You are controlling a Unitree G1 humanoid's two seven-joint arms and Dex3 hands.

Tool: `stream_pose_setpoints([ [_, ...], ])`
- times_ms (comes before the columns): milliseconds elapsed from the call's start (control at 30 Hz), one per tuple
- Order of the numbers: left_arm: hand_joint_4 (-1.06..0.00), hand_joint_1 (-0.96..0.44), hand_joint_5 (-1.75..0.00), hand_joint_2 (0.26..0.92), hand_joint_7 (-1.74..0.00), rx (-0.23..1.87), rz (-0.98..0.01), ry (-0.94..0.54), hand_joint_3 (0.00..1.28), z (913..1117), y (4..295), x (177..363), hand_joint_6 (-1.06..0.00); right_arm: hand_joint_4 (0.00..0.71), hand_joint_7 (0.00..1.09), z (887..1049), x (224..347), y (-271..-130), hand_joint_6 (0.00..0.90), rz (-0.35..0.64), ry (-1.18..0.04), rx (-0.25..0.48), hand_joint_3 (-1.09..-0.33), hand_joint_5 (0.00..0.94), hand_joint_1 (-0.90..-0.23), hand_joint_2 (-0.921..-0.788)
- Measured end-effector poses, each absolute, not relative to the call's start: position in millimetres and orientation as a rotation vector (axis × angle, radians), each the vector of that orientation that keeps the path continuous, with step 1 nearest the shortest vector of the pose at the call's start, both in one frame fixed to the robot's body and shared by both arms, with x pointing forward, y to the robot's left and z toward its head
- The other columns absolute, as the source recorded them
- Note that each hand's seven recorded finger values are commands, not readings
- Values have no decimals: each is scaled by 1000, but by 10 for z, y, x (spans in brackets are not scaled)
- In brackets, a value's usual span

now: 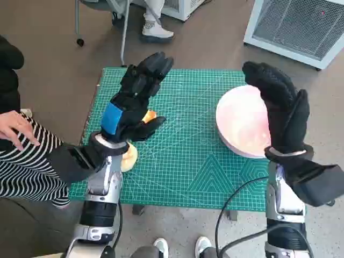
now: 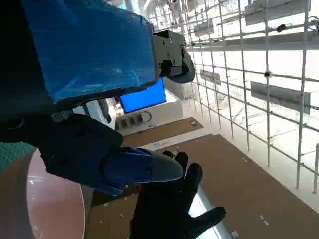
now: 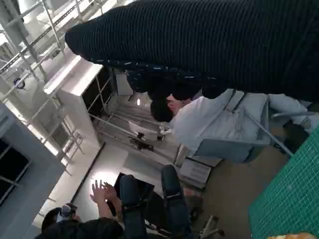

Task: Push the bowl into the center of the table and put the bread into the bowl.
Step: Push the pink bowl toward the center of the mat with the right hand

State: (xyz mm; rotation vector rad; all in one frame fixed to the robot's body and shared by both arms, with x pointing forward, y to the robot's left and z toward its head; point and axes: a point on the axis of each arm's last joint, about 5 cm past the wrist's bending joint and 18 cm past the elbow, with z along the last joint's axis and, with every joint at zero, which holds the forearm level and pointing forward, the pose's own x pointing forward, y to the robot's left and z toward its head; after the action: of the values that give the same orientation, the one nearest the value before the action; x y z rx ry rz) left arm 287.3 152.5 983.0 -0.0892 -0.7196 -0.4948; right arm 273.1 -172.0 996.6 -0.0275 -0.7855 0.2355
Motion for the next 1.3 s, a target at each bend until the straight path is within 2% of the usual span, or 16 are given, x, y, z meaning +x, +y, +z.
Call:
stream_pose_setpoints([
  [1300,-46,-576,-236,921,-537,-86,-494,-719,304,9833,1531,2873,1,205,535,9935,2759,-1721,65,256,-767,-34,-676,0,-775,-921],
])
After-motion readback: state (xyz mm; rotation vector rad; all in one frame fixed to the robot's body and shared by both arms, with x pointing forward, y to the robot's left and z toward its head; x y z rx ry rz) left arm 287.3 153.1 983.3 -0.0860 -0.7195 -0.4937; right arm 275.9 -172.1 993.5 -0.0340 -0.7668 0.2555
